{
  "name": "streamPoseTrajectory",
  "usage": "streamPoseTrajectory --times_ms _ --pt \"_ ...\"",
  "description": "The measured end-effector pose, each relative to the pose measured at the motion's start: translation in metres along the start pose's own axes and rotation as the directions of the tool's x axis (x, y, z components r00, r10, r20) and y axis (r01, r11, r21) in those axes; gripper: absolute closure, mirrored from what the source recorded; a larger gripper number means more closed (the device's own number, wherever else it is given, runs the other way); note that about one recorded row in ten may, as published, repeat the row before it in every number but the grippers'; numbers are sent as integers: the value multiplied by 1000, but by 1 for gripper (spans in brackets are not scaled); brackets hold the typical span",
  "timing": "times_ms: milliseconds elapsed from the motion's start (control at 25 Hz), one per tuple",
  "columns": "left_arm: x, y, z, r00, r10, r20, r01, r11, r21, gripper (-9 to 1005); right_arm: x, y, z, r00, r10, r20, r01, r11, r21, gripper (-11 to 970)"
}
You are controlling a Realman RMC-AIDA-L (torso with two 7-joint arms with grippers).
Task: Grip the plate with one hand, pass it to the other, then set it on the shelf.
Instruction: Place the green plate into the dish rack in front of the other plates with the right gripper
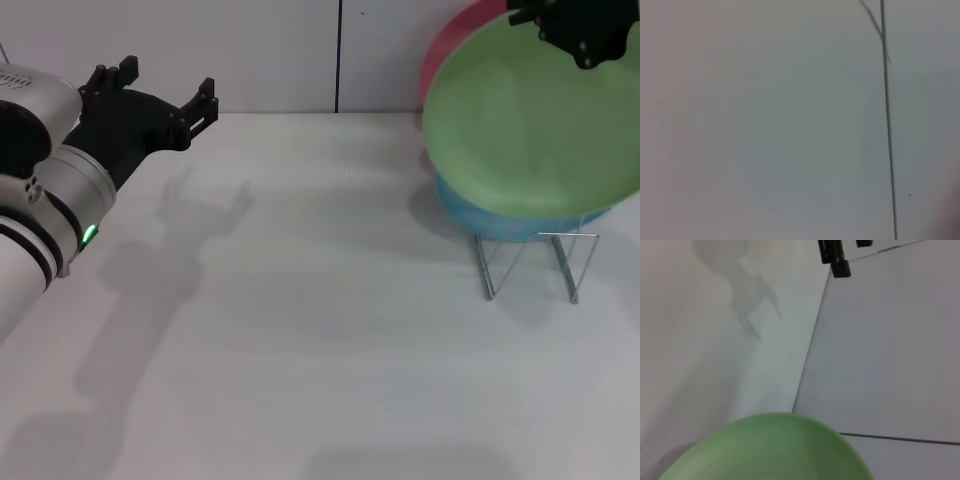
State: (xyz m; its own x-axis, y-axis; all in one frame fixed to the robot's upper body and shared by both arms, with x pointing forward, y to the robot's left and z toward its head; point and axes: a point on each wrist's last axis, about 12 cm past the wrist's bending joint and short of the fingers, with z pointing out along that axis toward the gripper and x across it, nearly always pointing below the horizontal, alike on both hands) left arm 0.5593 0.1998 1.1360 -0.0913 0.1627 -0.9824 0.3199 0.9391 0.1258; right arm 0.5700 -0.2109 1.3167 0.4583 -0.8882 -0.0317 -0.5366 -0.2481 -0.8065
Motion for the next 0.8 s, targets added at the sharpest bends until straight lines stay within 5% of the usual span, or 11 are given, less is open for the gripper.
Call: streamPoseTrajectory --times_ms 800 --pt "-1 -5 2 1000 6 2 -6 1000 17 126 3 10 3 999 -6 -33 5 999 -33 937"
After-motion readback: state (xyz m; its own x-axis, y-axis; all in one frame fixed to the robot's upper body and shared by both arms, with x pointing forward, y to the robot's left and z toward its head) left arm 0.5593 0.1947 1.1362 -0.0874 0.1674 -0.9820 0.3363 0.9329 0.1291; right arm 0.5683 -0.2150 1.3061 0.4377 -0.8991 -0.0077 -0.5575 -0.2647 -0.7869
